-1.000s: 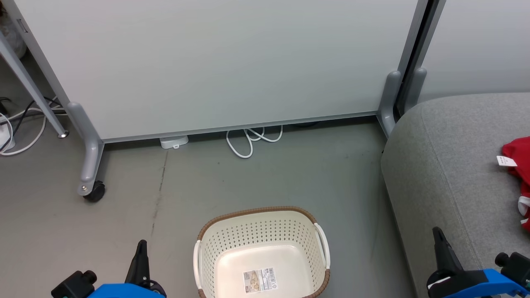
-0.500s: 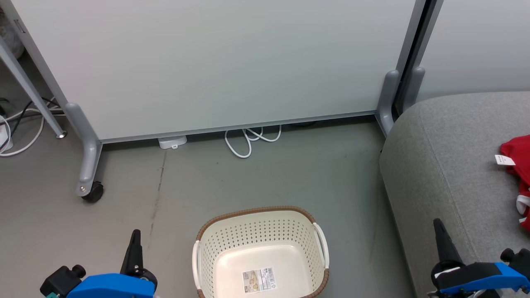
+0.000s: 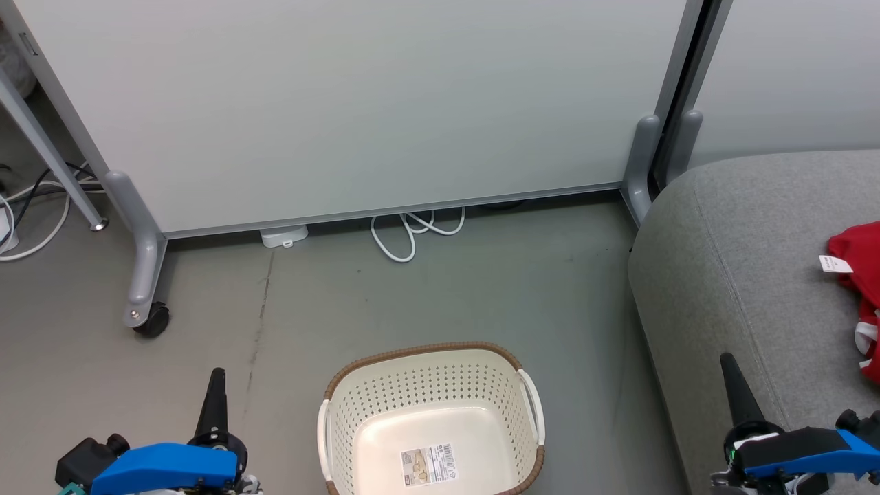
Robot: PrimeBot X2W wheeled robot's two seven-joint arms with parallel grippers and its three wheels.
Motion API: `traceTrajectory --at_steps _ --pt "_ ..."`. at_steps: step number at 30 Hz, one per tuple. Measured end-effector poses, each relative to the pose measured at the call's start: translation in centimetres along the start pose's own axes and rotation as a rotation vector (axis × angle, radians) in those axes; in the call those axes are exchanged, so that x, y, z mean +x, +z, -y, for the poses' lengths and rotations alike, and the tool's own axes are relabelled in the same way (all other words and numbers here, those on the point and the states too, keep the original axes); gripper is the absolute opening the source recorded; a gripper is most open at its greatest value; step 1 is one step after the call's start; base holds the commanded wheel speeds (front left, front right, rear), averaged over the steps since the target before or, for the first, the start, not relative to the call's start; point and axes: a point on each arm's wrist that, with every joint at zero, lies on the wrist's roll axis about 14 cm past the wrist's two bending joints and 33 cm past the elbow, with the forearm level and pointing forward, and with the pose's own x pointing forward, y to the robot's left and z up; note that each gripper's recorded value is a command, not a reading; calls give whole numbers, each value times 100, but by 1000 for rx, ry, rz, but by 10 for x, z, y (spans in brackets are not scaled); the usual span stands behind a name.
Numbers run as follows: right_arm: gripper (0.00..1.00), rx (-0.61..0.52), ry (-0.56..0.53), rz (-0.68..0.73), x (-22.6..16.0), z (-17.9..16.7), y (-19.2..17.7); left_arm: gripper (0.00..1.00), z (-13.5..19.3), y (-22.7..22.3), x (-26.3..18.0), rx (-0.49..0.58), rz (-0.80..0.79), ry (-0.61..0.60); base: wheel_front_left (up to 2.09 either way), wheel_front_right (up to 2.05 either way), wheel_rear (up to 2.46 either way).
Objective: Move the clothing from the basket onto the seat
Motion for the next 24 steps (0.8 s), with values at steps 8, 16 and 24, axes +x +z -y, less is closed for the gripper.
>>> traceTrajectory --at_steps 8,16,24 --pt "0 80 14 3 2 -5 3 0 6 5 3 -74 7 -16 0 0 0" --pt "0 156 31 3 3 -9 5 0 12 9 7 -144 14 -37 0 0 0" --pt "0 228 47 5 5 -14 7 0 18 13 9 -207 16 -55 0 0 0"
